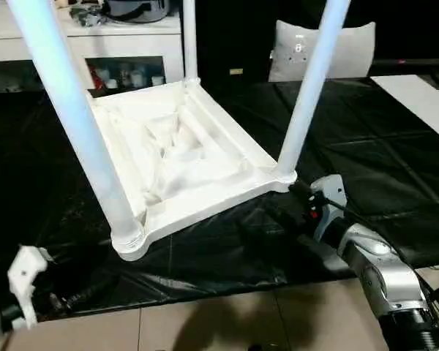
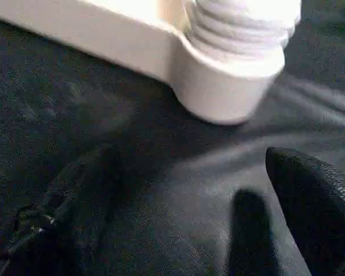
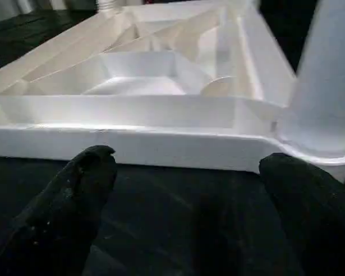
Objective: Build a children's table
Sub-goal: Rotate table base
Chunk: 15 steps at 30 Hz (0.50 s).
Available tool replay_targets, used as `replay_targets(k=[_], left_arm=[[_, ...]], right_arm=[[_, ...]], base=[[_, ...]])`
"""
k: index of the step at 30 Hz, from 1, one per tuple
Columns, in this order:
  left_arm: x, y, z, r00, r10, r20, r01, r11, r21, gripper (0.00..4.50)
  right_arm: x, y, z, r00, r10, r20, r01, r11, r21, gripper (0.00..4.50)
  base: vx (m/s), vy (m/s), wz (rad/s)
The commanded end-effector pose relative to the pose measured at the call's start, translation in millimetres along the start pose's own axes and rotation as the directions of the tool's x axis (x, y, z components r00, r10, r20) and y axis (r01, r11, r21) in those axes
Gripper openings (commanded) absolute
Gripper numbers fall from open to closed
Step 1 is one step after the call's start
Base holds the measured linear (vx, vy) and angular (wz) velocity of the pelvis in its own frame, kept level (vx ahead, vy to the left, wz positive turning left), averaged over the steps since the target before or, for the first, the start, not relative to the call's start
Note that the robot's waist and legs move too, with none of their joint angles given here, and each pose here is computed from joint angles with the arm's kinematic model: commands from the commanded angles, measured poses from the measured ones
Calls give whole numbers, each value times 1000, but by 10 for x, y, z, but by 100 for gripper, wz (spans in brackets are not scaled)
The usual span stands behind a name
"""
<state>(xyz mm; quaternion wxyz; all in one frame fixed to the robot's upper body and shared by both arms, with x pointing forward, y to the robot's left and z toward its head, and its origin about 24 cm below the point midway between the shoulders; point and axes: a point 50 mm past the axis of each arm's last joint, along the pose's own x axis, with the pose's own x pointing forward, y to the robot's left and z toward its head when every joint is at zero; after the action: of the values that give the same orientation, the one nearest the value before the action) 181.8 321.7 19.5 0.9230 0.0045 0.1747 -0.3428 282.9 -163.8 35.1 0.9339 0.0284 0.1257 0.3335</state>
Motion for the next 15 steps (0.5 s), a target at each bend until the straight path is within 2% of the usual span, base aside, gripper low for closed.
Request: replay_targets(k=[1, 2, 3, 5, 6, 10, 15], left_arm=[[-52, 41, 197, 999, -30, 45, 28, 999, 28, 449], [-17, 15, 452, 993, -80, 92, 74, 995, 71, 449], [14, -5, 543, 989, -101, 107, 91, 992, 91, 449], [205, -124, 800, 977, -155, 148, 136, 982, 131, 449], [357, -236, 997, 966, -185, 182, 157, 975, 157, 449], [529, -394, 1247, 950, -225, 217, 184, 964, 194, 449], [574, -475, 1348, 951, -244, 189, 204, 956, 210, 449]], right_arm=[[26, 35, 37, 1000, 13, 6, -13, 1000, -10, 448], [56, 31, 26, 1000, -20, 1, 20, 999, -34, 448], [68, 26, 23, 999, -38, -1, 38, 998, -48, 448], [94, 51, 15, 1000, -25, -15, 24, 998, -65, 448], [108, 65, 7, 999, -19, -26, 18, 999, -48, 448], [123, 76, 23, 1000, -2, -17, 1, 999, -53, 448], [141, 37, 24, 999, -33, -22, 31, 997, -74, 448]], base=[[0, 0, 0], [0, 0, 0], [0, 0, 0], [0, 0, 0], [0, 0, 0], [0, 0, 0], [0, 0, 0]])
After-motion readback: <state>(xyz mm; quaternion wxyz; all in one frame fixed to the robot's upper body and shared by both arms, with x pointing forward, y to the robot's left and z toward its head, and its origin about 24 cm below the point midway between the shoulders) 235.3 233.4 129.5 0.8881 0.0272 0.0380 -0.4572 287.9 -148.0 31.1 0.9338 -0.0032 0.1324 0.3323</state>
